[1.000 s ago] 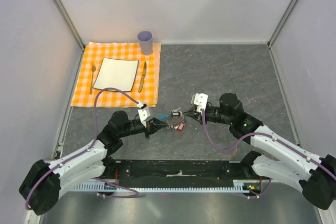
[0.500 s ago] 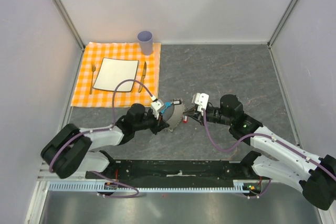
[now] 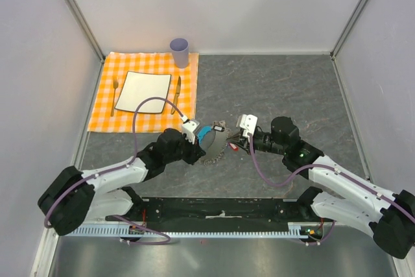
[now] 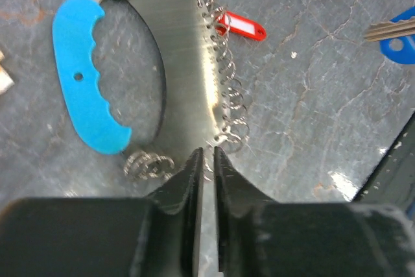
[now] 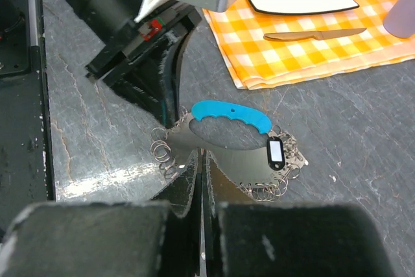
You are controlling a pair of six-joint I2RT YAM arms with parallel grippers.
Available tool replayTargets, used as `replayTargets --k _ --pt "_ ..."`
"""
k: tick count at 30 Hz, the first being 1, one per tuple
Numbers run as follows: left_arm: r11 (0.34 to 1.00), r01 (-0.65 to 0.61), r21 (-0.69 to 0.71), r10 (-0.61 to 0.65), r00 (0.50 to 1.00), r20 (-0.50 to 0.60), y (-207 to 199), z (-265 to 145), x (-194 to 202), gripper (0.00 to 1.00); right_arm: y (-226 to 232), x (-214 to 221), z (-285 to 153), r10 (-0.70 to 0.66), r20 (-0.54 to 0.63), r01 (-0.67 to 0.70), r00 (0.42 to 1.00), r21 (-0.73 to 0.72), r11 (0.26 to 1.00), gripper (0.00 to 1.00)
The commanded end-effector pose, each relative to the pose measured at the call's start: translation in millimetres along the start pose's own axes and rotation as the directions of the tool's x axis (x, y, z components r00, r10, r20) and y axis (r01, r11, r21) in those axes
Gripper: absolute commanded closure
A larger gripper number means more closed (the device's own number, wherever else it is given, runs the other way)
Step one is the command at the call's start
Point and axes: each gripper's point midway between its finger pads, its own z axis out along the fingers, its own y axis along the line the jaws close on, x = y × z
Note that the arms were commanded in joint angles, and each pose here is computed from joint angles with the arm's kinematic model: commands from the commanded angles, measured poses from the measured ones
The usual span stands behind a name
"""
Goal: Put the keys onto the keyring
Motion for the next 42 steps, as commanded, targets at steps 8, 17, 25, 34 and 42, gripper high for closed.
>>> replayTargets --k 8,17,25,34,42 --pt "0.925 0.308 -0.223 -0.33 0.942 -0.068 0.8 -10.6 28.7 0.59 -35.0 -13.2 -16.2 0.026 0.039 -0.034 0.999 0.237 0.971 1.0" --pt "0.877 0.361 -0.317 -0.401 0.913 -0.07 14.1 -15.5 46.0 0.59 -34.6 -15.1 -16.7 0.029 0.052 -0.04 0.998 0.238 0.971 1.0" --pt "0.884 0.369 -0.286 -0.409 0.908 -0.094 11.7 1.6 56.4 0.65 -34.3 -14.3 -16.3 0.028 0.051 -0.039 0.998 0.234 0.971 1.0" --pt "0.869 0.423 -0.257 -0.454 0.888 -0.075 9.1 1.0 67.8 0.65 -32.8 -14.0 -14.7 0.027 0.047 -0.037 0.999 0.223 0.974 1.0" --pt "0.846 0.463 -0.264 -0.497 0.865 -0.076 7.7 -8.7 77.2 0.65 -31.5 -12.3 -13.7 0.028 0.042 -0.036 0.999 0.214 0.976 1.0"
